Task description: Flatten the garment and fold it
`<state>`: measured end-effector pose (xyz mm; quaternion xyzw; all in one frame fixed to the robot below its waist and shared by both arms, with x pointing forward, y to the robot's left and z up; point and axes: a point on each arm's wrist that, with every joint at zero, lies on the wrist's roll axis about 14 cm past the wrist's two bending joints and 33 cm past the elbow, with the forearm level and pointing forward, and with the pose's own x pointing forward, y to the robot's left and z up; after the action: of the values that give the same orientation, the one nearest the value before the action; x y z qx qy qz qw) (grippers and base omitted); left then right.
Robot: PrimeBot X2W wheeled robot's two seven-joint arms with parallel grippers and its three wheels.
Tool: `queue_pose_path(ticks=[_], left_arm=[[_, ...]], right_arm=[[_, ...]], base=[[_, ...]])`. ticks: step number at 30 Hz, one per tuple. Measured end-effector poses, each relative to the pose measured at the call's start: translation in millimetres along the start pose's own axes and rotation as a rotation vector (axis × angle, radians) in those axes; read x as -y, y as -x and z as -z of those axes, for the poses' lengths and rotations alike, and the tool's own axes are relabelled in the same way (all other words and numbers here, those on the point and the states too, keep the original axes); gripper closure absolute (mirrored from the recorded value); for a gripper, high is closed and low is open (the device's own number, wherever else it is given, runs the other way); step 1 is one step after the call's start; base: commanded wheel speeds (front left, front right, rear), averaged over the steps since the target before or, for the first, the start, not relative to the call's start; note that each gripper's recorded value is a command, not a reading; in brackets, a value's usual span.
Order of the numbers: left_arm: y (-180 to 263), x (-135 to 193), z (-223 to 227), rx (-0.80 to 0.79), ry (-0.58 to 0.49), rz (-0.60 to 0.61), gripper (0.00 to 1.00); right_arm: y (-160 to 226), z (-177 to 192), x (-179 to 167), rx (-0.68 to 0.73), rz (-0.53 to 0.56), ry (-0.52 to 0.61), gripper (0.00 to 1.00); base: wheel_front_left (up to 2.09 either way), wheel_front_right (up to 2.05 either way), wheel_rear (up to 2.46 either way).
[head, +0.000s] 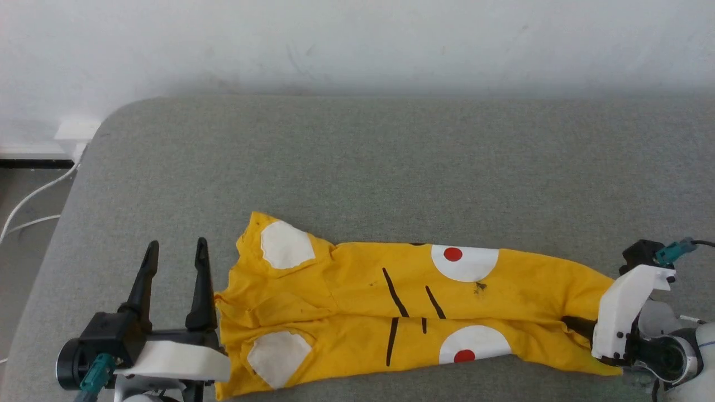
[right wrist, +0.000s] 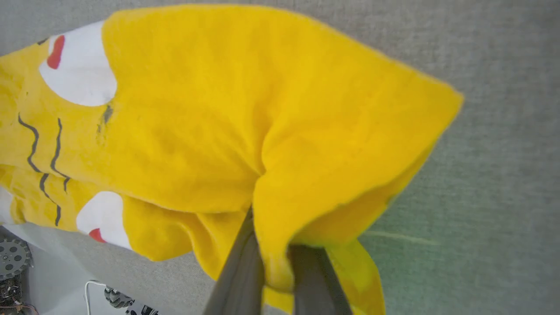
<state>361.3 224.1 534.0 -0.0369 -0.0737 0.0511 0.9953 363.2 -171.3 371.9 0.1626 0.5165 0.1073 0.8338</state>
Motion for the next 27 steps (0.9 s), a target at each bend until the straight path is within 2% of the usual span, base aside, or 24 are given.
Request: queue_pose_path(ticks=[8, 12, 19, 22, 24, 27], left_arm=[[6, 3, 3, -0.011, -0.019, 0.016, 0.0], [10, 4, -1, -0.003, -0.023, 0.018, 0.0], [14, 9, -7, 0.01, -0.037, 0.026, 0.0], [13, 13, -7, 0.008, -0.041, 0.036, 0.0], [13, 15, -7, 0.009, -0.042, 0.043, 0.0], [13, 18, -7, 0.002, -0.043, 0.05, 0.0]], right_arm=[[29, -29, 0, 0.139, 0.018, 0.094, 1.0], [59, -47, 20, 0.213, 0.084, 0.123, 1.0], [103, -41, 81, 0.249, 0.24, 0.026, 1.0], [111, -31, 93, 0.235, 0.264, -0.025, 1.0], [107, -24, 84, 0.217, 0.215, -0.076, 1.0], [92, -18, 37, 0.194, 0.033, -0.123, 1.0]], base=[[0.0, 0.0, 0.0], [0.0, 0.0, 0.0], [0.0, 0.0, 0.0], [0.0, 0.0, 0.0], [0.0, 0.0, 0.0], [0.0, 0.0, 0.0]])
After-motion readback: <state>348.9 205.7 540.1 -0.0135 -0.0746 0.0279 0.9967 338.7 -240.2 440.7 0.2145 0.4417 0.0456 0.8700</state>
